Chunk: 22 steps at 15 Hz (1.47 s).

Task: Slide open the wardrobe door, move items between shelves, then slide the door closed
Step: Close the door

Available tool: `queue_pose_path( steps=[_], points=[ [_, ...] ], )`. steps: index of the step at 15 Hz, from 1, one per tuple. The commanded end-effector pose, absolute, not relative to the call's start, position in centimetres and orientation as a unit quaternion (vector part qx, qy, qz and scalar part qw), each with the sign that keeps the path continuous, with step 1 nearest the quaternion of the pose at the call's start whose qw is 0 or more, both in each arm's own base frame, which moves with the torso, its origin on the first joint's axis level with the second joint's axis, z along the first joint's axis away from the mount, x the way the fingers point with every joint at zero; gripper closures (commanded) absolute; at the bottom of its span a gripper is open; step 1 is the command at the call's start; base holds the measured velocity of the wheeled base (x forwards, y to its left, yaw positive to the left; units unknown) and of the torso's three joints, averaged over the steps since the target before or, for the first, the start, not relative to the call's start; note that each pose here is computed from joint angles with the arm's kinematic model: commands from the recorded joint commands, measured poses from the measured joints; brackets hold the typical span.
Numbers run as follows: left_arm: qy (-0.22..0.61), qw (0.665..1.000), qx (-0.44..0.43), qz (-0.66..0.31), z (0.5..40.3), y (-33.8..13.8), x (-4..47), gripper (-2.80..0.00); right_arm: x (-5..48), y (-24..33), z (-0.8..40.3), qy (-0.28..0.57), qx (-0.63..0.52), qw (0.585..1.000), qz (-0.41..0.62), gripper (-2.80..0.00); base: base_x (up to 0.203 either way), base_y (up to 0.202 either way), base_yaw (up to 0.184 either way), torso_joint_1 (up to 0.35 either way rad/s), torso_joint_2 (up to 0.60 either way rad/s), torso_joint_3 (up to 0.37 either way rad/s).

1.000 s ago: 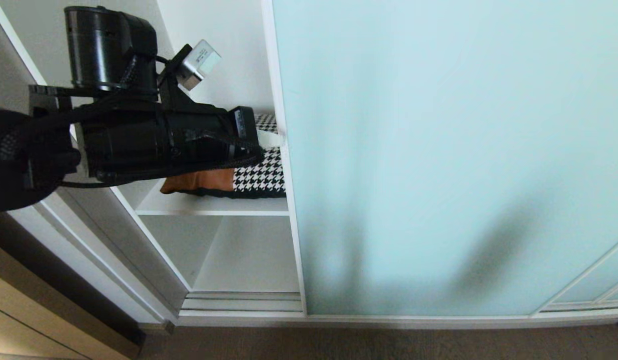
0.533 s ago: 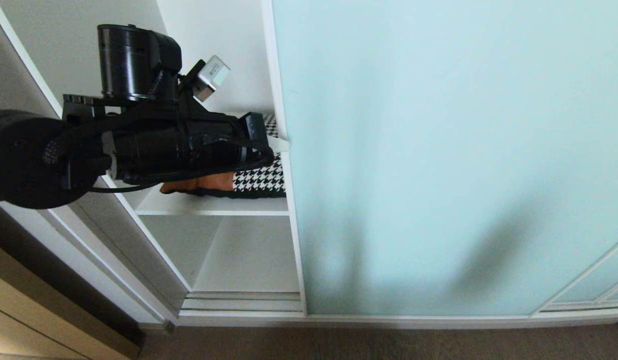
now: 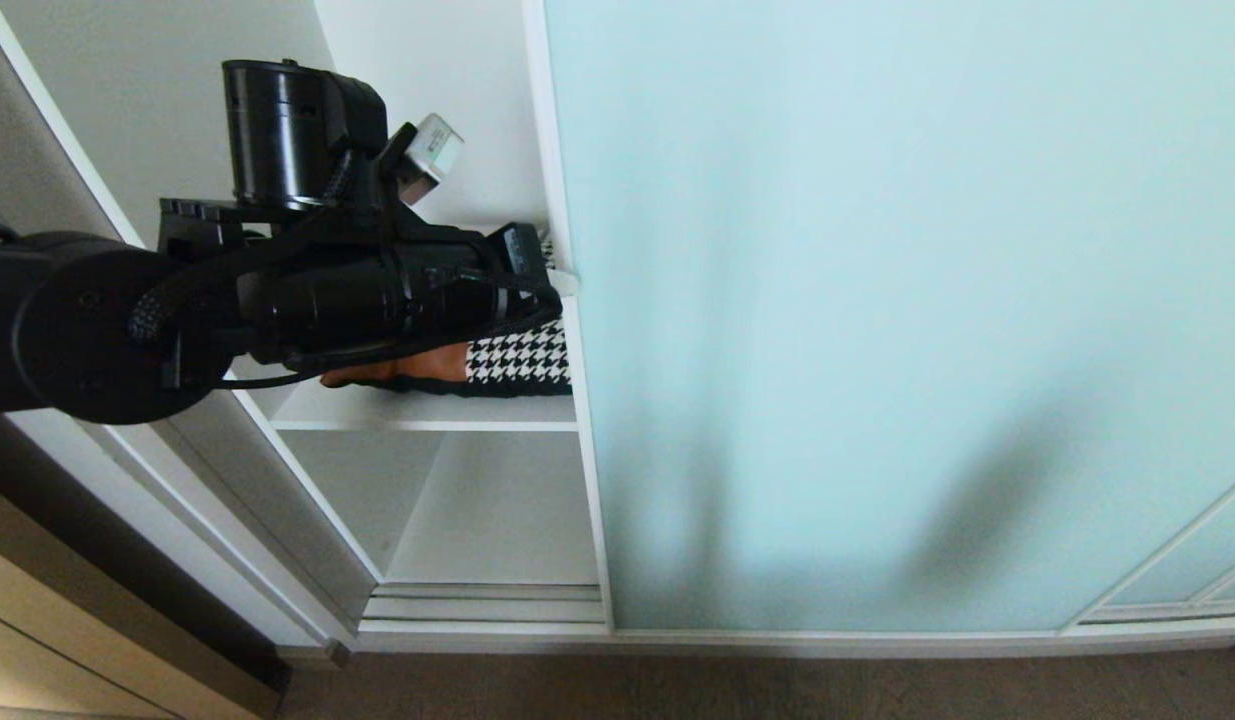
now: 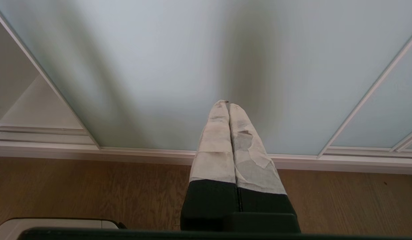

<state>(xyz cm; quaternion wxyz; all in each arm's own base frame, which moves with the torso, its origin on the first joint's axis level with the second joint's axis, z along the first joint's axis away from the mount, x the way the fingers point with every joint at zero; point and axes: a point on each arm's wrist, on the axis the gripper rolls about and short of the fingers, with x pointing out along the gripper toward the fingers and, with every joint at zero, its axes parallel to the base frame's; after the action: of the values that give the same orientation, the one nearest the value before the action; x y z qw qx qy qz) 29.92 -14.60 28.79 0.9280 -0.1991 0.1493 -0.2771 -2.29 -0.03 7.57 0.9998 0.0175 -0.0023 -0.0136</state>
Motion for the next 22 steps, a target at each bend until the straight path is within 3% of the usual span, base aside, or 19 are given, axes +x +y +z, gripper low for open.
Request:
queue_pose_path(
  steps=[1,17,22],
  points=[
    [0.134,0.931,-0.202,-0.273,29.1,-14.5,30.0,0.0,-2.3,0.0,7.5,-0.001,0.018,1.0,-0.014,0.0,0.0,0.0,0.0,0.0,0.0,0.0],
    [0.083,0.956,-0.177,-0.218,31.0,-12.2,26.9,0.0,-2.3,0.0,7.5,-0.001,0.018,1.0,-0.014,0.0,0.0,0.0,0.0,0.0,0.0,0.0],
    [0.082,0.919,-0.181,-0.341,33.5,-10.6,21.1,0.0,-2.3,0.0,7.5,-0.001,0.018,1.0,-0.014,0.0,0.0,0.0,0.0,0.0,0.0,0.0]
  ],
)
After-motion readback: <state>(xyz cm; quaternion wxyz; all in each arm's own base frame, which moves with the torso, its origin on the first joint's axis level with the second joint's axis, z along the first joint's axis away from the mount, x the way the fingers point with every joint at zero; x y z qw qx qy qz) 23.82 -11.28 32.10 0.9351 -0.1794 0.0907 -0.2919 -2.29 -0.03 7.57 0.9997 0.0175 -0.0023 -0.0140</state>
